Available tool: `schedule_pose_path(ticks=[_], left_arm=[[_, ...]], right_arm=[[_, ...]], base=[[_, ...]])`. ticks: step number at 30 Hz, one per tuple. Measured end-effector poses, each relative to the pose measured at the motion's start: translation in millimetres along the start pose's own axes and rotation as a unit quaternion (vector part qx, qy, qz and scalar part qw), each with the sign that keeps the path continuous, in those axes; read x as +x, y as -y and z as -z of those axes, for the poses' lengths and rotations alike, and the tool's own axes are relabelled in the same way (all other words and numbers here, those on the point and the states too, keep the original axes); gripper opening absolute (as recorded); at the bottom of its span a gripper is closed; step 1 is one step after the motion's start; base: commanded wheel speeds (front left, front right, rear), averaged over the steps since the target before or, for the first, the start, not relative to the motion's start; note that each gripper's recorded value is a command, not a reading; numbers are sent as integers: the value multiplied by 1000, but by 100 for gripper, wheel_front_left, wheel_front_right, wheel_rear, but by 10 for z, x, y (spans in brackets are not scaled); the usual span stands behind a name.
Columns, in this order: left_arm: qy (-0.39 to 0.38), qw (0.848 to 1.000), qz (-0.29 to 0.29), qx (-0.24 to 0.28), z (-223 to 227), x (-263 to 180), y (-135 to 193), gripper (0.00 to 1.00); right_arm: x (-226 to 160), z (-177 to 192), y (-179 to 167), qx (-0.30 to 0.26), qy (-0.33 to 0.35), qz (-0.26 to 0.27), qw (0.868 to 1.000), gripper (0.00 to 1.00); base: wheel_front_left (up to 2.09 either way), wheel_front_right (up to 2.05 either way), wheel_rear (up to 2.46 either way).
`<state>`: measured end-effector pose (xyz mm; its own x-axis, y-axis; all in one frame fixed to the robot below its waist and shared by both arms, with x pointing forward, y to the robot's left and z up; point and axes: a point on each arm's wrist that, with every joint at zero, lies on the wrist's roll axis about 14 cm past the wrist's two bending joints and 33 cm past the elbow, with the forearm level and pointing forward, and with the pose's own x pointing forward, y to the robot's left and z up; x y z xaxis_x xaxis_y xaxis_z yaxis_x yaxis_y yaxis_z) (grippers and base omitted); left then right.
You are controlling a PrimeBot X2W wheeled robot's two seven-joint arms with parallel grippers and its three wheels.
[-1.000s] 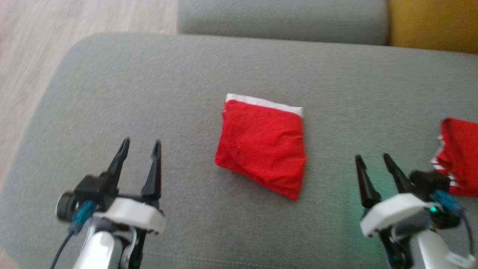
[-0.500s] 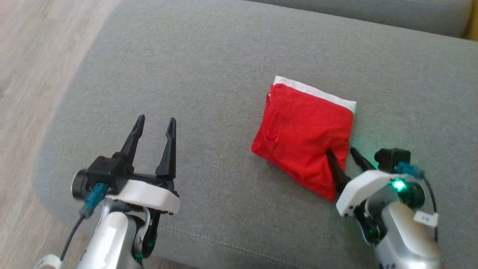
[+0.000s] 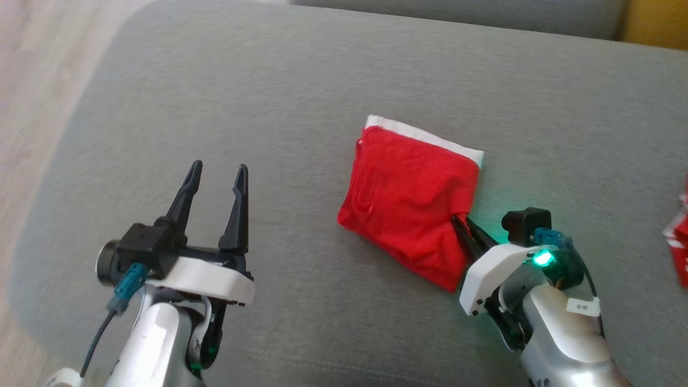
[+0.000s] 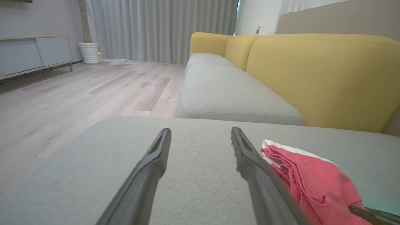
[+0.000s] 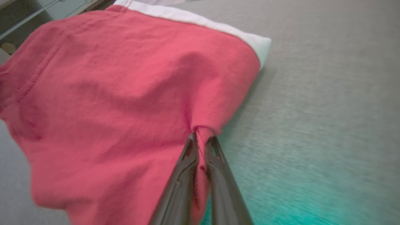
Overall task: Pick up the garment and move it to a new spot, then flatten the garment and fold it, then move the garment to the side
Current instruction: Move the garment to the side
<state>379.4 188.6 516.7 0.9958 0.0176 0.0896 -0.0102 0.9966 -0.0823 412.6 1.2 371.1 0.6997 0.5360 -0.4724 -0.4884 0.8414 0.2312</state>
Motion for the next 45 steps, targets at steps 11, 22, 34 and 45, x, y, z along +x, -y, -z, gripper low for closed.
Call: schedule_pose_path(ticks=[11, 22, 34, 45], left_arm=[[8, 995, 101, -22, 41, 323, 678, 100], [-11, 984, 171, -43, 273, 565, 1163, 100], [-27, 982, 178, -51, 474, 721, 1210, 100], [-27, 981, 185, -59, 536, 845, 1247, 100]], right_arm=[[-756, -36, 896, -70, -1, 120, 990, 0], [-1475, -339, 1809, -153, -39, 226, 961, 0], [-2065, -899, 2602, -220, -111, 321, 915, 0], [-1994, -442, 3060, -115, -147, 376, 908, 0]], base=[[0, 0, 0], [0, 0, 0], [0, 0, 0], [0, 0, 0]])
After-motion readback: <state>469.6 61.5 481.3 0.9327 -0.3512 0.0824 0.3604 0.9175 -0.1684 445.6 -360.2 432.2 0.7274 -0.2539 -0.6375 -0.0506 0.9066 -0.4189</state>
